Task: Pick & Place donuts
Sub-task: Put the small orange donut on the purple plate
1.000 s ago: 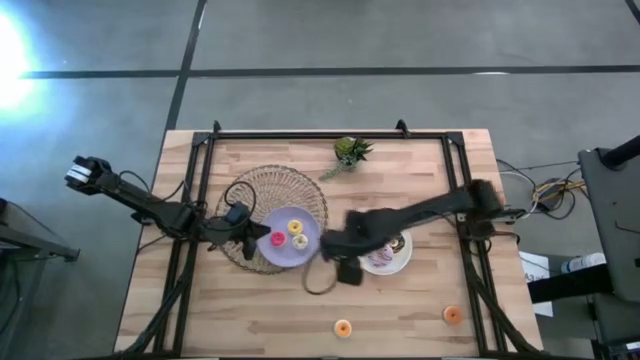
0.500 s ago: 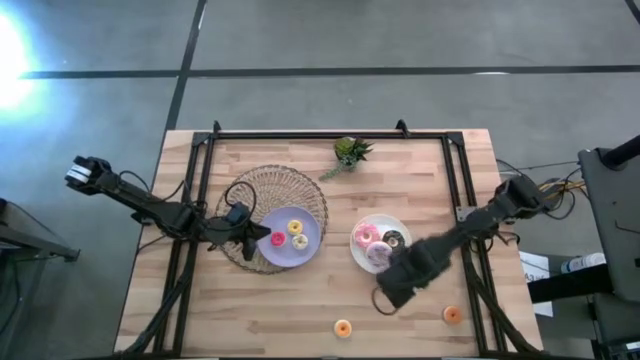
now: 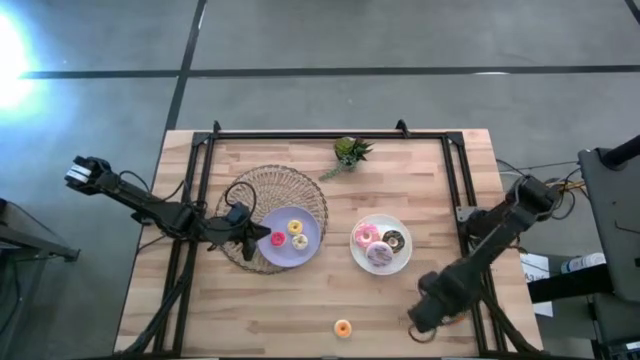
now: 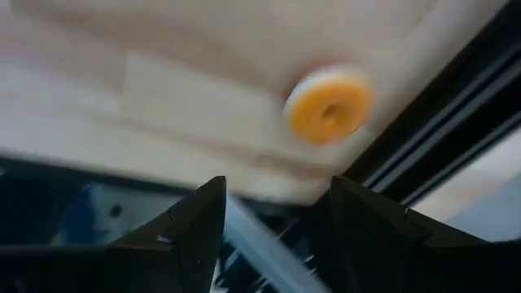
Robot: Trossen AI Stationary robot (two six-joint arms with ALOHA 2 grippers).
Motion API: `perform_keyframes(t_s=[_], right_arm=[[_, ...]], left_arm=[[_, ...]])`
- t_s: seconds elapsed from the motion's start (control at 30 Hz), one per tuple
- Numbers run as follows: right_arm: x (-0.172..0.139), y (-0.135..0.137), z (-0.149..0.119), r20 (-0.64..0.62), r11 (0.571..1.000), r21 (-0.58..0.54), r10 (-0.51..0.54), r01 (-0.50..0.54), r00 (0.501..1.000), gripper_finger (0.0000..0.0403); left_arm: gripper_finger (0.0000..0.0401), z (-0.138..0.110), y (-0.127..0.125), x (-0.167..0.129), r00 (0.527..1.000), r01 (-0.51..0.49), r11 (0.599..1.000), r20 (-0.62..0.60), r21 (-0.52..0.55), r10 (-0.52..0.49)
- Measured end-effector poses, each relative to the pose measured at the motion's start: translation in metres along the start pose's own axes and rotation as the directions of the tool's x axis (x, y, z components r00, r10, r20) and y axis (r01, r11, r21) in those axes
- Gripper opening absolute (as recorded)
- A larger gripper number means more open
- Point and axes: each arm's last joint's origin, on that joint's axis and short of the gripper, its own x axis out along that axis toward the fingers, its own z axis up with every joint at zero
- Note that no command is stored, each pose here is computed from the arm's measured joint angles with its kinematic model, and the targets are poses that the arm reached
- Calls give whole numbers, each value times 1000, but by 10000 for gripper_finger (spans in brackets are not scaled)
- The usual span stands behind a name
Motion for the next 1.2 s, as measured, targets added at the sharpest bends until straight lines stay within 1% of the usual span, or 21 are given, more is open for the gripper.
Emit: perform_keyframes(t_s=[0.1,0.2,0.27,0.4,0.57,0.7,0.87,0.97,1.1,1.2], right_arm=[[14,-6,-11,-53,997,35,75,-73,996,215],[26,-14,-16,-44,995,88,61,-57,997,214],[27,-16,-17,-24,994,88,60,-58,998,215],[26,-18,-14,44,995,91,28,-32,999,215],[29,-19,-10,77,996,81,21,-27,997,213],[38,-22,-3,78,995,93,20,-27,997,203],[44,-21,4,68,995,85,43,-49,997,187],[50,-22,7,57,993,99,59,-64,997,177],[55,-22,8,33,991,104,79,-82,996,165],[57,-23,10,32,991,113,74,-77,997,152]], left_arm=[[4,0,0,0,1000,0,1000,0,0,0],[4,0,0,0,1000,0,1000,0,-1,0],[4,0,0,0,1000,-1,1000,0,-1,1],[4,0,0,0,1000,-1,1000,0,-2,1],[4,-1,0,0,1000,-2,1000,-2,-5,2],[4,-1,1,0,1000,-3,1000,-2,-9,3],[4,-1,1,0,1000,-4,1000,-3,-24,4],[4,-1,1,0,1000,-7,999,-3,-33,7],[4,-1,1,0,1000,-10,999,-3,-34,10],[4,-1,1,0,1000,-11,999,-3,-34,11]])
